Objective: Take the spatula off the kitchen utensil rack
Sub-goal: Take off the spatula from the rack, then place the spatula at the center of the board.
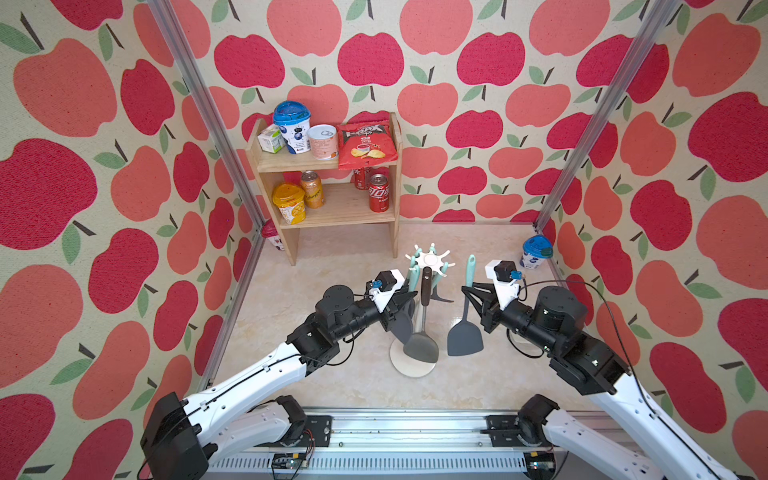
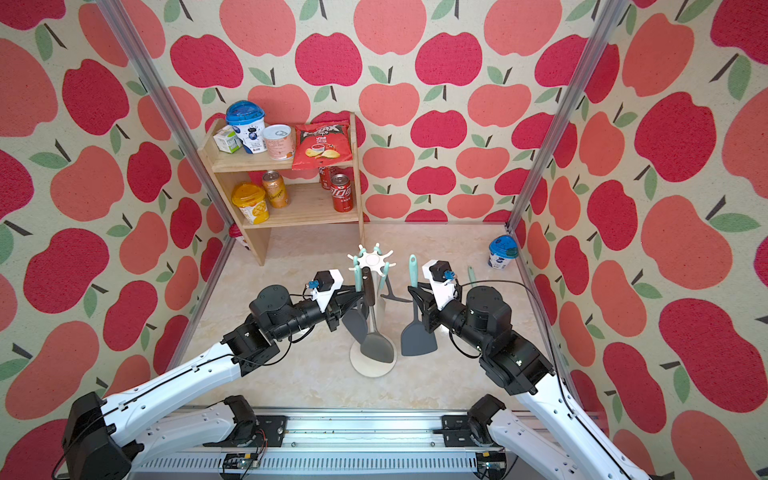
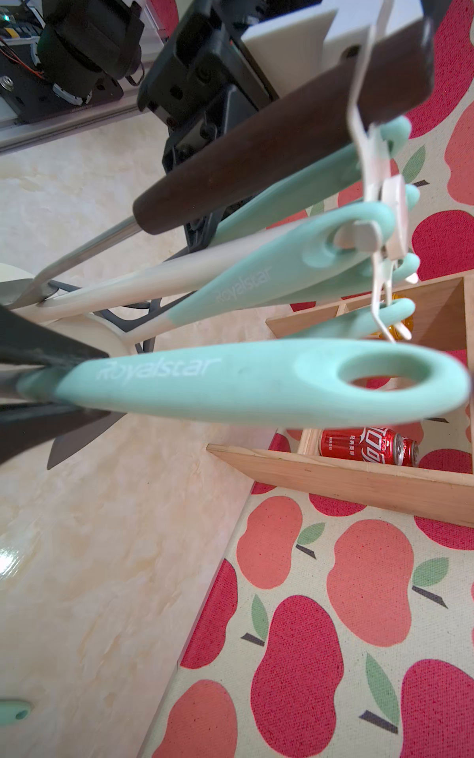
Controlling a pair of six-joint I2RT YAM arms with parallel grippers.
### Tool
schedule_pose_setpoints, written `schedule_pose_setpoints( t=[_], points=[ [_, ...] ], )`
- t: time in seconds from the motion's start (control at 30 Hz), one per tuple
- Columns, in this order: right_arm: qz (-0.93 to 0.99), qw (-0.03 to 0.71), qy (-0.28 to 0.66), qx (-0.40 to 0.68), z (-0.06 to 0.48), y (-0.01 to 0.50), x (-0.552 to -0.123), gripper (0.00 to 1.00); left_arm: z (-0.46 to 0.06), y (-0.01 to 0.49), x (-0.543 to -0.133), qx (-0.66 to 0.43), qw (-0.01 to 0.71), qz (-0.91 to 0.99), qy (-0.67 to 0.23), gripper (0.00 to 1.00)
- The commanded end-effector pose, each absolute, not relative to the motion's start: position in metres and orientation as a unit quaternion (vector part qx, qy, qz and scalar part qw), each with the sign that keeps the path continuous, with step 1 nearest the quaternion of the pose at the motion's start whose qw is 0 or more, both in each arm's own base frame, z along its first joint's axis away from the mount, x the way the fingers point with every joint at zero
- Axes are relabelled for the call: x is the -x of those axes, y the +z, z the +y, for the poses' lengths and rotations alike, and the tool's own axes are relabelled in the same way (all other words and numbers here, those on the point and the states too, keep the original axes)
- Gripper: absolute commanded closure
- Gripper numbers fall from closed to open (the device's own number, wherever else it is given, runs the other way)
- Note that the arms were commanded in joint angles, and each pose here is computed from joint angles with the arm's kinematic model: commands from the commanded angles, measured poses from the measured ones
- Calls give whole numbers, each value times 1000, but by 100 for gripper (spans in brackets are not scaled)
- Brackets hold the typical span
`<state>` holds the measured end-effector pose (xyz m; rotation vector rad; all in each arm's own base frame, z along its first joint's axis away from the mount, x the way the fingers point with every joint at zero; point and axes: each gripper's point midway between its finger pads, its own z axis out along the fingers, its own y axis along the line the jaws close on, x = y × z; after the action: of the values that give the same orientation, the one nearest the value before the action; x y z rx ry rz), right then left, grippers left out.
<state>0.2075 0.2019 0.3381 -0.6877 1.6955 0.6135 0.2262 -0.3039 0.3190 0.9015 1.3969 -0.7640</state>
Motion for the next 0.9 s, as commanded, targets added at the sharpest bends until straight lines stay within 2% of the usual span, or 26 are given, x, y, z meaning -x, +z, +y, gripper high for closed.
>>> schedule_pose_setpoints(
  t=[0.0, 0.5, 0.87],
  points=[
    [727, 577, 252, 274, 193, 351, -213, 100, -304, 278, -231, -405, 564, 652, -304, 100],
    [819, 515, 181, 179, 146, 316, -264, 100, -303, 278, -230, -406, 564, 653, -302, 100],
    [850, 479, 166, 146, 122, 302, -284, 100, -302, 278, -230, -406, 564, 654, -299, 100]
  ],
)
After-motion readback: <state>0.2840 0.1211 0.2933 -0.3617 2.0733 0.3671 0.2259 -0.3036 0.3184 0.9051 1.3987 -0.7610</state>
